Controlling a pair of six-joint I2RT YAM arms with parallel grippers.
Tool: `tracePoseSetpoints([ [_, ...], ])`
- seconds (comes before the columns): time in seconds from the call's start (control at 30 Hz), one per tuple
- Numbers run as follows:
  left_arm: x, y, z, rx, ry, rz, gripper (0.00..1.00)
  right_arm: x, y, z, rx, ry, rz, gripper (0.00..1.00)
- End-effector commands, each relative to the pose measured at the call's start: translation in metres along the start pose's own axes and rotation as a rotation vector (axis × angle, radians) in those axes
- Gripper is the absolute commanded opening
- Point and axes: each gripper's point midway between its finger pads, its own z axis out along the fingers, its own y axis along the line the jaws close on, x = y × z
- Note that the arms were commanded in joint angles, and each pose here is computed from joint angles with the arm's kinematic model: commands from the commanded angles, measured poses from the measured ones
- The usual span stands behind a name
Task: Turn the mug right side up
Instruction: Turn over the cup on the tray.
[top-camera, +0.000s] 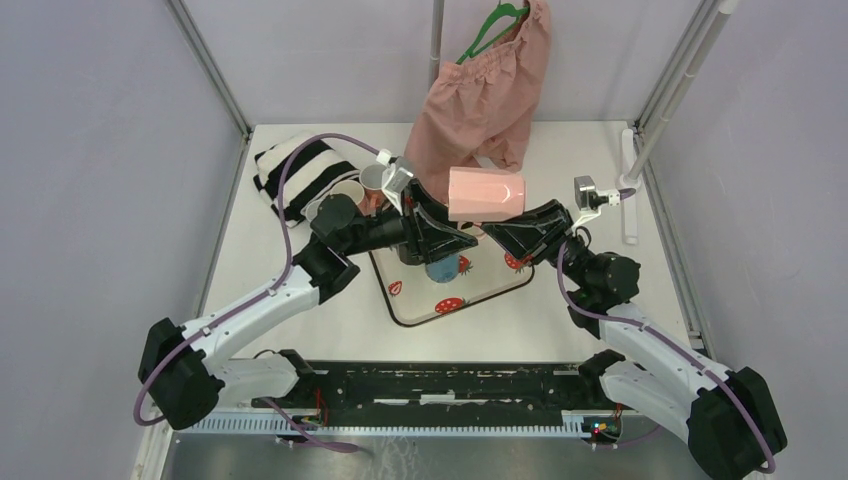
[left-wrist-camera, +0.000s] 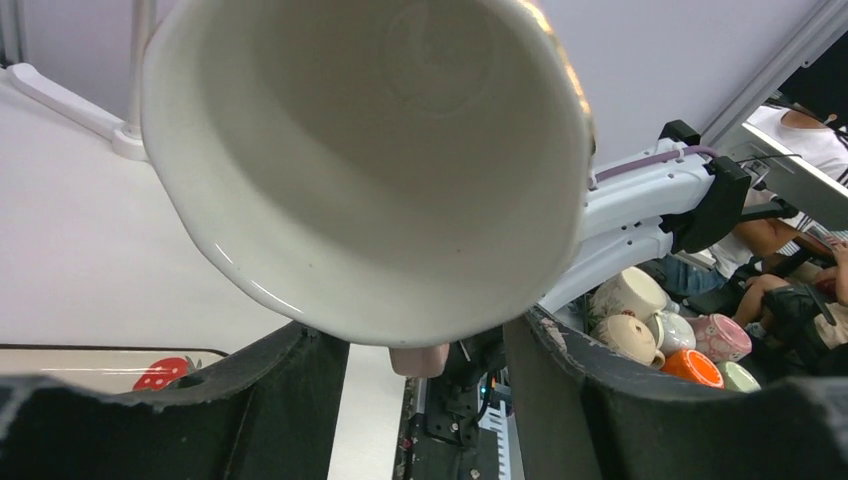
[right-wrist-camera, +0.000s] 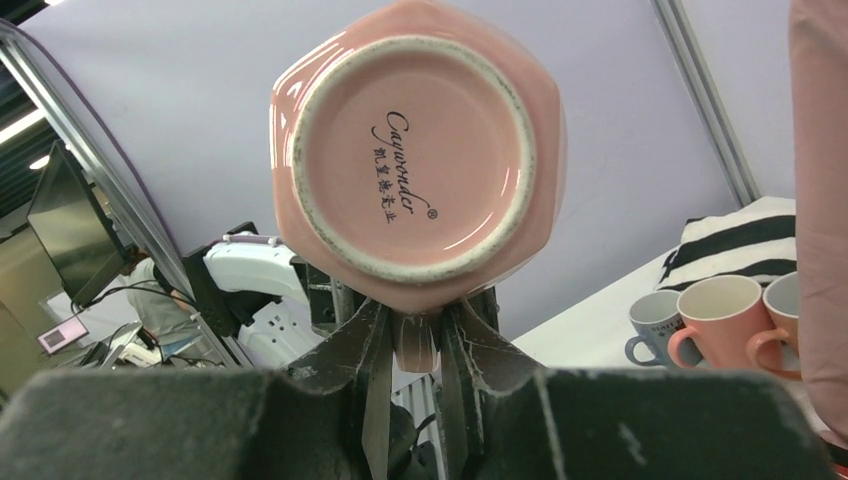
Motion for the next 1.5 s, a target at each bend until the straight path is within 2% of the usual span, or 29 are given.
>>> tracePoseSetpoints([
  [0.0, -0.022, -0.020, 0.010, 0.073, -0.038, 0.041, 0.62, -0.035, 0.053, 0.009, -0.197, -0.093, -0.103, 0.00],
  [0.47, -0.016, -0.024, 0.022, 0.094, -0.011, 0.022, 0.47, -0.030, 0.056, 0.008, -0.213, -0.068, -0.103, 0.00],
  [0.83, -0.022, -0.021, 0.022, 0.061, -0.043, 0.011, 0.24, -0.026, 0.056, 0.007, -0.214, -0.056, -0.102, 0.00],
  [0.97, -0.025, -0.021, 0.021, 0.049, -0.059, 0.014, 0.03, -0.025, 0.056, 0.006, -0.213, -0.052, -0.101, 0.00],
  [1.13, -0.029, -0.022, 0.018, 0.041, -0.071, 0.028, 0.02, -0.024, 0.051, 0.005, -0.187, -0.055, -0.110, 0.00],
  [1.4, -0.030, -0.023, 0.016, 0.031, -0.061, 0.048, 0.02, -0.022, 0.044, 0.004, -0.152, -0.057, -0.130, 0.35],
  [1.47, -0.032, -0.022, 0.015, 0.021, -0.063, 0.055, 0.02, -0.020, 0.038, 0.004, -0.127, -0.050, -0.140, 0.41],
])
